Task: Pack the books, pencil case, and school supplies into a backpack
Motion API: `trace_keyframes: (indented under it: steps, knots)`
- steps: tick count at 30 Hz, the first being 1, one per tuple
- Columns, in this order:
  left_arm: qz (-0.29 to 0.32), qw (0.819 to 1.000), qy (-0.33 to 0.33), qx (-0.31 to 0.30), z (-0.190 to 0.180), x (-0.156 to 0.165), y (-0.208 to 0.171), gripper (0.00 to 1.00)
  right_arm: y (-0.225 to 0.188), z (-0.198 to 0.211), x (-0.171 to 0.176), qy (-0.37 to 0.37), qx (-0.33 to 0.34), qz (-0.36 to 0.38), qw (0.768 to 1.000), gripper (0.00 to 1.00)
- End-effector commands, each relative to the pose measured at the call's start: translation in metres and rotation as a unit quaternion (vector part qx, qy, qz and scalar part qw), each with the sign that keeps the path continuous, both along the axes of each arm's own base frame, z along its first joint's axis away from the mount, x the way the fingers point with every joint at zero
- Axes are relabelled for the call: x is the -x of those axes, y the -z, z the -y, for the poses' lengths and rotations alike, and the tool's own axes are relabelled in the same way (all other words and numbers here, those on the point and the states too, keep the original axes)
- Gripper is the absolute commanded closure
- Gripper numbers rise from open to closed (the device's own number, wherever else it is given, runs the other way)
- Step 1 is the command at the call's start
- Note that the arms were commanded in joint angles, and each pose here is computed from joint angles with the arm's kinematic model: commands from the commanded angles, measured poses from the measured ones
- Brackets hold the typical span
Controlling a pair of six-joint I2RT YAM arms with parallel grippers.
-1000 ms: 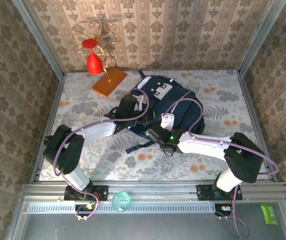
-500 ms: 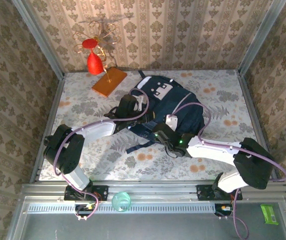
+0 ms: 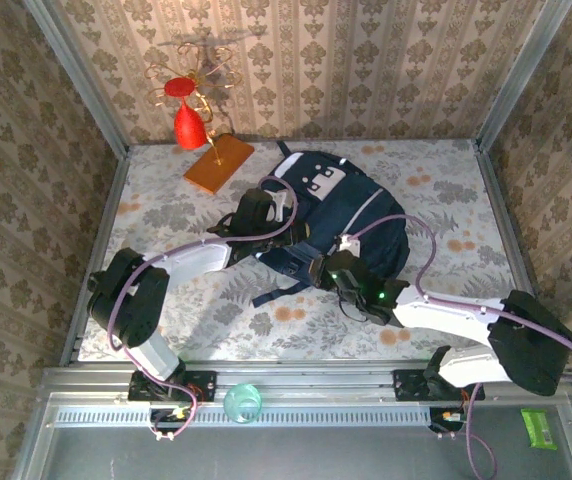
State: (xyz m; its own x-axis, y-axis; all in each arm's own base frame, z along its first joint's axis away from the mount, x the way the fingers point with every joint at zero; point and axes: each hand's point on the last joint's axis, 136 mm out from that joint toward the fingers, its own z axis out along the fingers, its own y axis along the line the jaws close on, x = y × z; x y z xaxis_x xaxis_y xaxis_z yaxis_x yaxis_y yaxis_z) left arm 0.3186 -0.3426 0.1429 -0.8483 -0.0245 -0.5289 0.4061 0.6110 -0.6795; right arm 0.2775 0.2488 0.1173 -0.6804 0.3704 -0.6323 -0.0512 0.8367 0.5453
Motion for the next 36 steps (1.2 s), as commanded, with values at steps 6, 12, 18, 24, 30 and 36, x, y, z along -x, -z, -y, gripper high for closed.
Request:
trace_keyframes:
  steps: [6,12,18,24,30,36]
  knots:
    - [-0.012,1.0,0.029,-0.002,0.004,0.007,0.007,1.0,0.003,0.027,0.004,0.051,0.012,-0.001,0.999,0.65]
    - [-0.013,0.999,0.032,0.0,0.005,0.006,0.006,1.0,0.001,0.022,0.001,0.041,0.073,0.004,0.996,0.61]
    - [-0.014,0.999,0.033,0.0,0.004,0.007,0.007,1.0,0.003,0.019,-0.007,0.045,0.109,0.009,0.993,0.61]
    - [-0.012,0.999,0.031,0.001,0.002,0.006,0.005,1.0,0.011,0.012,-0.012,0.042,0.127,0.0,0.991,0.65]
    - [-0.01,0.999,0.031,0.001,0.001,0.006,0.004,1.0,0.026,0.013,-0.013,0.044,0.141,-0.01,0.989,0.67]
    - [-0.011,0.999,0.031,0.001,0.001,0.007,0.004,1.0,0.025,0.013,-0.014,0.045,0.143,-0.006,0.989,0.79]
